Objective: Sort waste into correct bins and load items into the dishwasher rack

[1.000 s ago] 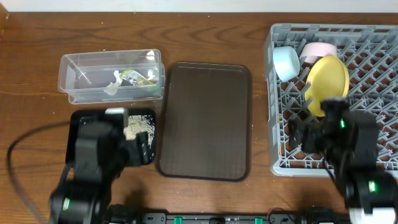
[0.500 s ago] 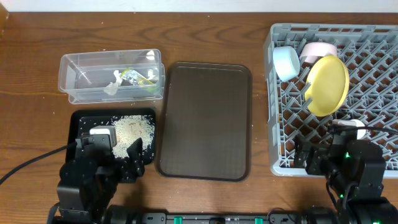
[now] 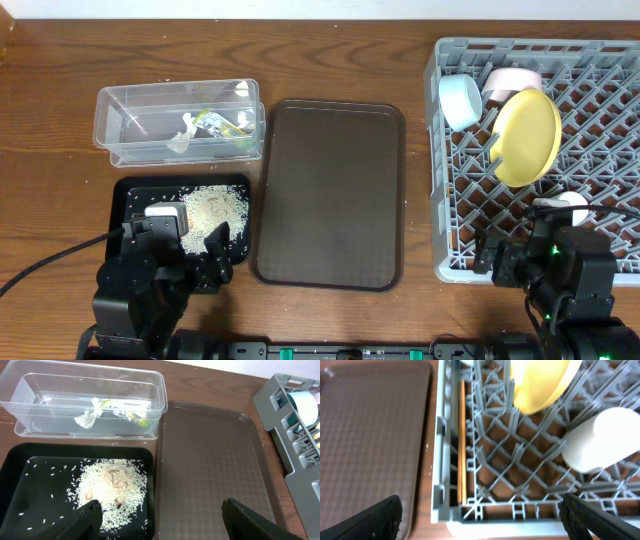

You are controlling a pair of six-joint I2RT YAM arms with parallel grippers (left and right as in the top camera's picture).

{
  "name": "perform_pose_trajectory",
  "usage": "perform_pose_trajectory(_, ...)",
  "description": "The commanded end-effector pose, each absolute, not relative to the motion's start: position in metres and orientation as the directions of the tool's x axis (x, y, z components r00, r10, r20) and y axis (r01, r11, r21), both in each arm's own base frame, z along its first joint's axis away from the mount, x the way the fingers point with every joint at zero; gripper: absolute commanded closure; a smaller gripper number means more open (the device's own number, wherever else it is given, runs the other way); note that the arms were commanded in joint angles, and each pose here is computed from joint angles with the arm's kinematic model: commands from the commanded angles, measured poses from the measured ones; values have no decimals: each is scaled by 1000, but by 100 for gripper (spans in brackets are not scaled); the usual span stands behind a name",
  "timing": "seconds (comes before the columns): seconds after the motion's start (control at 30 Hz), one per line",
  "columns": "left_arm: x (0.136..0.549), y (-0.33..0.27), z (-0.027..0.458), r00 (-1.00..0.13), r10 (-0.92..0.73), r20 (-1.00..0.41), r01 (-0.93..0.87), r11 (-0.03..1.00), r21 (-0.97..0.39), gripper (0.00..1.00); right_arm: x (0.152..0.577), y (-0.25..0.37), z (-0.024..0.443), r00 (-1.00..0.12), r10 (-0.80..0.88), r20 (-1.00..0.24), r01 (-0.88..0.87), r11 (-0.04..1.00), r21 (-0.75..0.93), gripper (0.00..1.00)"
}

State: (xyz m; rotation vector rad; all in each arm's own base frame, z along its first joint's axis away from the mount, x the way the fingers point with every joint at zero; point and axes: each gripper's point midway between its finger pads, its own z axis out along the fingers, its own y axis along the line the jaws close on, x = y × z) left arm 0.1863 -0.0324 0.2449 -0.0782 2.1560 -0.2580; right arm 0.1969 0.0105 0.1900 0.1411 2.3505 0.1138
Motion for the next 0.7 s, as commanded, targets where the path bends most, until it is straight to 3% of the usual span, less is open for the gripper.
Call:
perform_pose_trajectory(0.0,186,-33,244,-567,-162,-808,40,974,-223,21,204,5,198,-657,123,-744,74,992,98,1)
perform_pose_trajectory(0.33,186,-33,244,-567,-162,-808,40,974,-223,21,222,6,208,-270,92,-958,5,996,94,1)
perform_pose_trajectory(0.5,186,-33,244,-566,-162,-808,39,974,-223,21,233,6,207,-65,100,-993,-14,995,101,1)
perform_pose_trajectory(0.67,186,-33,244,-566,-162,-808,39,974,-223,21,245,7,192,37,96,-995,-27,995,95,1)
